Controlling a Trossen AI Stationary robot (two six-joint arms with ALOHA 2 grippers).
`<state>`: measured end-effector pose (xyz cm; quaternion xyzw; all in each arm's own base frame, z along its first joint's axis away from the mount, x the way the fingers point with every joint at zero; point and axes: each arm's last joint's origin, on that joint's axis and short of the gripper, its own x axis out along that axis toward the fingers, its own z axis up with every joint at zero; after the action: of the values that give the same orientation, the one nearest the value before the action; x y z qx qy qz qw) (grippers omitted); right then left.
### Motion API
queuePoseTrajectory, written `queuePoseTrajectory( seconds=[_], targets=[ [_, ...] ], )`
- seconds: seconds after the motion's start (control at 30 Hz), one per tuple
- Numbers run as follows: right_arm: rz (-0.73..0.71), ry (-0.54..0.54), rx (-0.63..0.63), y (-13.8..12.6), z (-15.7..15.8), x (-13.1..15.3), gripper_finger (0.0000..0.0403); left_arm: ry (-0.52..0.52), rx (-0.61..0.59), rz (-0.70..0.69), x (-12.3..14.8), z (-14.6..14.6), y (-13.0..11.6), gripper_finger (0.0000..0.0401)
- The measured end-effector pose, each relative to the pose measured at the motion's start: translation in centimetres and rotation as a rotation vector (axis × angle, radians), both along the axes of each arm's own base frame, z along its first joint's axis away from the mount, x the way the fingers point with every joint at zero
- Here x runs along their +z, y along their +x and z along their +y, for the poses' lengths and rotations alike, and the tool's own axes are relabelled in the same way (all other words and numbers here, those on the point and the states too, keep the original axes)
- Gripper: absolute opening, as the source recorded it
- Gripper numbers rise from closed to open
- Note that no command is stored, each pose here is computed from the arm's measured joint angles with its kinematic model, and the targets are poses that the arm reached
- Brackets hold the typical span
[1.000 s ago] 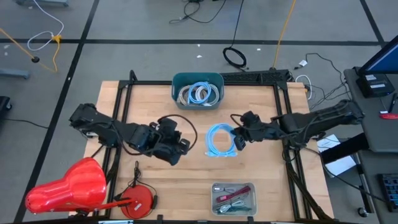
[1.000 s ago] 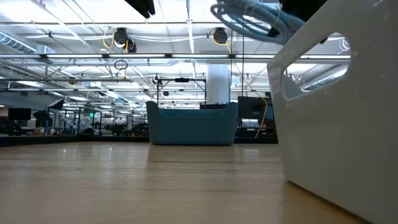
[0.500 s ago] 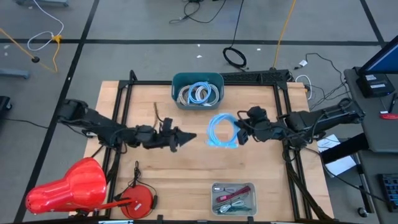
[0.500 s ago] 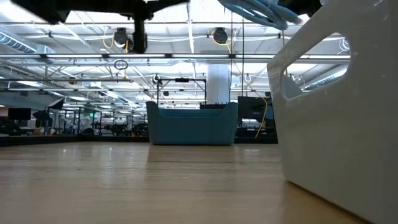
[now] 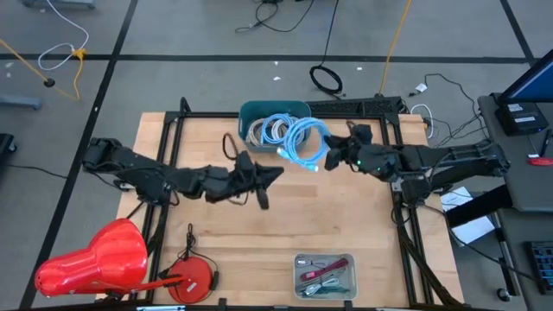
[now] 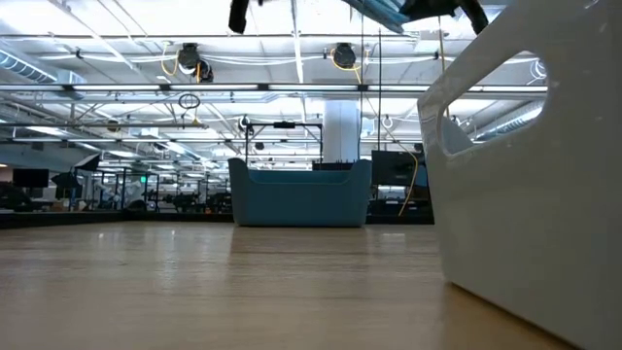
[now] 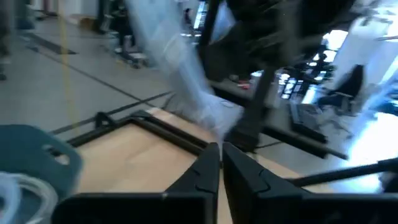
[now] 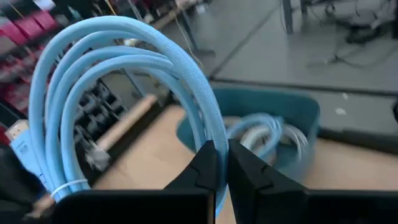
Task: Pick & Place USB Port
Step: Put the blue HDMI cable into the blue bin
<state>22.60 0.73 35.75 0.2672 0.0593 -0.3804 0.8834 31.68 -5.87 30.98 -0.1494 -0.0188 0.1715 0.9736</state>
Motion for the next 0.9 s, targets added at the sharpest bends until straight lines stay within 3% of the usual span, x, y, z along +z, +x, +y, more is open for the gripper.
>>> queuePoseTrajectory(
  seconds=[0.07,0.2,0.27,0.4,0.5,0.9],
  targets=[
    [-0.017,-0.03,0.0,0.0,-0.4,0.6,0.0008,-0.048,0.029,0.01,-0.2,1.2,0.2,0.0037],
    [-0.02,-0.071,-0.016,-0.3,-1.1,2.1,0.0008,-0.271,-0.007,0.072,-1.5,4.0,0.6,0.01],
    [-0.03,-0.086,-0.021,-0.5,-1.3,2.8,0.0008,-0.311,0.014,0.074,-1.8,4.6,0.7,0.0137],
    [-0.041,-0.107,-0.021,-0.6,-1.5,3.7,0.0008,-0.265,-0.027,-0.08,-0.2,5.0,1.0,0.0201],
    [-0.039,-0.107,-0.033,-0.6,-1.7,3.7,0.0008,-0.225,-0.081,-0.195,1.1,5.2,1.0,0.0227],
    [-0.021,-0.078,-0.017,1.5,-1.7,2.5,0.0008,-0.193,-0.058,-0.221,2.0,5.4,1.1,0.0234]
  ],
)
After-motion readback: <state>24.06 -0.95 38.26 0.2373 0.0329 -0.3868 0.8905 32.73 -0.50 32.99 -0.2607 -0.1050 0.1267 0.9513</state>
